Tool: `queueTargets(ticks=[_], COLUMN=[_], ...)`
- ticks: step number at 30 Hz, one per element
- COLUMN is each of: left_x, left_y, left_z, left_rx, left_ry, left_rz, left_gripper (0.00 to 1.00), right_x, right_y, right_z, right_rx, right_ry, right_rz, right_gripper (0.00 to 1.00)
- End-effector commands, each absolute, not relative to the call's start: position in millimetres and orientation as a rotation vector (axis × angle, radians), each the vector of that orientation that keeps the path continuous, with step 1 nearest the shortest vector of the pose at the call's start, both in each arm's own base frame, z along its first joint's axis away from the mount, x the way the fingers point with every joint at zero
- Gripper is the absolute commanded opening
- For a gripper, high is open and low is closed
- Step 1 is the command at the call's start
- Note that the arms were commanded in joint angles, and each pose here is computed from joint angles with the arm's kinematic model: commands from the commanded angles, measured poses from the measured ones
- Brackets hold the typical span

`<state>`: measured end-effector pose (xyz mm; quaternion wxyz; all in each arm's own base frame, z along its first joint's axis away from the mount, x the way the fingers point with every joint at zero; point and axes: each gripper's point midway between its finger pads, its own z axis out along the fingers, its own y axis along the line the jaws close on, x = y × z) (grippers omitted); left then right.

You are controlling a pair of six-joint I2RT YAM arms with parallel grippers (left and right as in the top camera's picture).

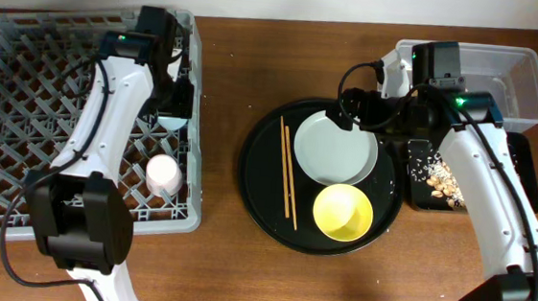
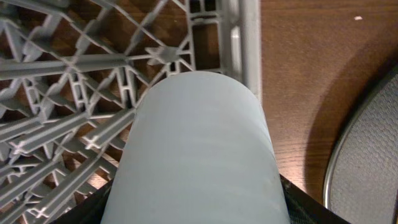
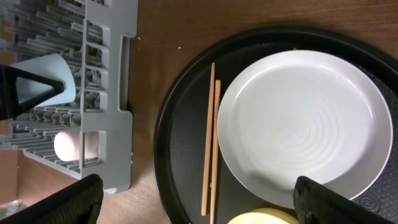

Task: Sort waste into correct bins and load items into the dishwasher rack
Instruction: 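Place the blue cup in the dish rack with the left gripper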

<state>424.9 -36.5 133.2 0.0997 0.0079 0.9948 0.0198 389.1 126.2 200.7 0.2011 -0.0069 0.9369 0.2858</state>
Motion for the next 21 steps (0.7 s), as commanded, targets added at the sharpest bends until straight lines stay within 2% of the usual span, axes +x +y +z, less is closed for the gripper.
queueTargets(ticks=[1,12,18,20,21], left_x=[425,424,419,420,420], left_y=[-32,-19,-25,-25,-25], left_z=[127,125,94,93,92], left_rx=[0.004,-0.189,-0.181,-0.181,-0.181], left_ry=[2.959,2.952,3.046,3.046,3.048], left_rz=[0.091,0.190,0.164,0.164,0.165], left_gripper=[0.50,0.48,0.49,0.62,0.78], right_x=[388,385,384,384,384], right_y=[122,118,118,118,118], right_z=[200,196,195,195,195], right_rx=[-0.058,-0.042,-0.041,-0.040,-0.040], right_ry=[2.621,2.645,2.650,2.652,2.651], right_rz=[0.770,0.738,0.738,0.738,0.738], right_gripper=[0.99,0.99,0.98,0.99,0.98])
